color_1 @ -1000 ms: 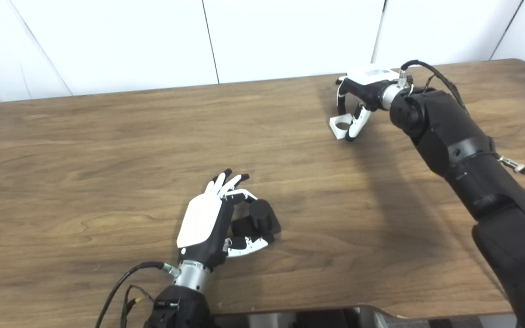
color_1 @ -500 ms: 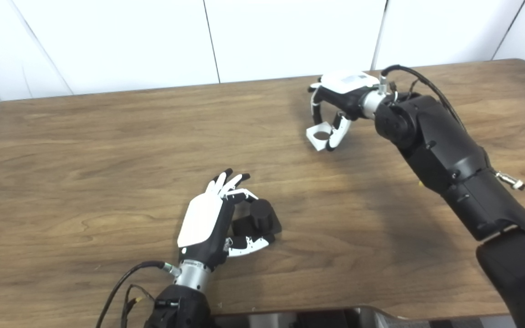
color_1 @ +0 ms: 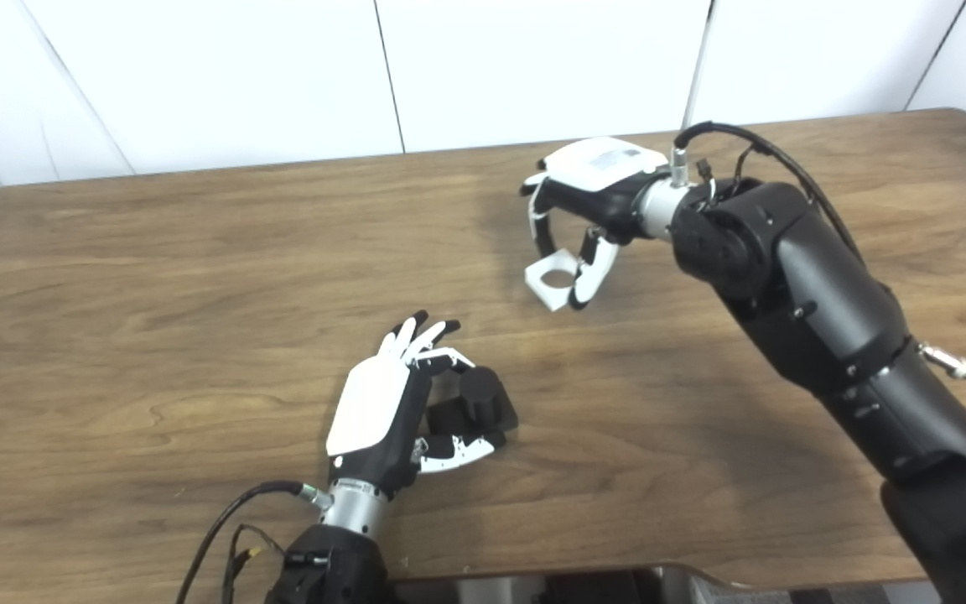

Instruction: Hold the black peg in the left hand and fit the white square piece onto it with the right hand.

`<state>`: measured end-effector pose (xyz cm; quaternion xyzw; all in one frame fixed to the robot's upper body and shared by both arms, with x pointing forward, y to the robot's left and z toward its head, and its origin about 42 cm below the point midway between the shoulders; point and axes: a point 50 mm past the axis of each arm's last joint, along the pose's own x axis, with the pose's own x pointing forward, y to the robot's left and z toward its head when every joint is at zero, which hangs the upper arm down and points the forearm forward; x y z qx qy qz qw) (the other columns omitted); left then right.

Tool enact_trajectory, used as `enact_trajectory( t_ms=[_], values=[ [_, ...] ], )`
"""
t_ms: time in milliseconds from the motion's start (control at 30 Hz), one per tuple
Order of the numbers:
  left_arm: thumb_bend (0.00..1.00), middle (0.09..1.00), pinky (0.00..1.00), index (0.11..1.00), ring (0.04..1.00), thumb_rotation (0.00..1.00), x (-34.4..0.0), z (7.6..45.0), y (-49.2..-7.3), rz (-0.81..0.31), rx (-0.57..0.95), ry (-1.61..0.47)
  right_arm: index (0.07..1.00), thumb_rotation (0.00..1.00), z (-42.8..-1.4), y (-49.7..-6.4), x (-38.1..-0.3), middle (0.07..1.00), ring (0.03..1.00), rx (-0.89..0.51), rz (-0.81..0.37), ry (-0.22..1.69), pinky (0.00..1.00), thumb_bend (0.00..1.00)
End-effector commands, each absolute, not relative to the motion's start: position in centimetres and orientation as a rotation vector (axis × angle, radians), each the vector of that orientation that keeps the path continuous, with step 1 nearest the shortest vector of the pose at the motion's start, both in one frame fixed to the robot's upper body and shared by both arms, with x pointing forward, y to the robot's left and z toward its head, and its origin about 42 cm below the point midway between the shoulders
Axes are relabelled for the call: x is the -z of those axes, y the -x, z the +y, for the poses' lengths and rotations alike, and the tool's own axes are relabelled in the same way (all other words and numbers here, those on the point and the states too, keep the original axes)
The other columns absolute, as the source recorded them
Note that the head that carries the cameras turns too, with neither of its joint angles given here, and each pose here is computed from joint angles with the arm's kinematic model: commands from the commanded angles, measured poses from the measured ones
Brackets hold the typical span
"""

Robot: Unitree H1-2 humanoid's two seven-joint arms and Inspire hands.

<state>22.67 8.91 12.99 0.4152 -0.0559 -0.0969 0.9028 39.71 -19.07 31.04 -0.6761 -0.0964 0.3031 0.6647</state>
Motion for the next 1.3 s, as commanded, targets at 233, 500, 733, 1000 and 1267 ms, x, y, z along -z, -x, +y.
enact_trajectory(
  t_ms=[233,500,733,1000,1267],
  values=[
    [0.51,0.911,1.0,0.489,1.0,0.08,-10.9,8.8,-21.6,-0.006,0.254,-0.883,0.489,0.14,-17.5,-36.7,-35.0,0.904,1.0,-0.72,-0.351,1.48,1.0,0.53],
    [0.52,0.91,1.0,0.489,1.0,0.08,-10.9,8.8,-21.5,-0.001,0.253,-0.887,0.488,0.14,-16.2,-34.1,-35.8,0.904,1.0,-0.759,-0.434,1.48,1.0,0.53],
    [0.52,0.91,1.0,0.489,1.0,0.07,-10.9,8.7,-21.5,-0.006,0.257,-0.882,0.487,0.14,-15.0,-32.4,-36.3,0.897,1.0,-0.786,-0.507,1.485,1.0,0.53],
    [0.52,0.909,1.0,0.488,1.0,0.07,-10.8,8.8,-21.7,-0.006,0.253,-0.879,0.487,0.14,-14.3,-32.4,-35.3,0.893,1.0,-0.798,-0.516,1.49,1.0,0.53],
    [0.52,0.907,1.0,0.489,1.0,0.07,-10.9,8.8,-21.8,-0.011,0.253,-0.889,0.487,0.14,-14.1,-32.2,-33.5,0.892,0.99,-0.811,-0.479,1.485,1.0,0.53]
  ],
)
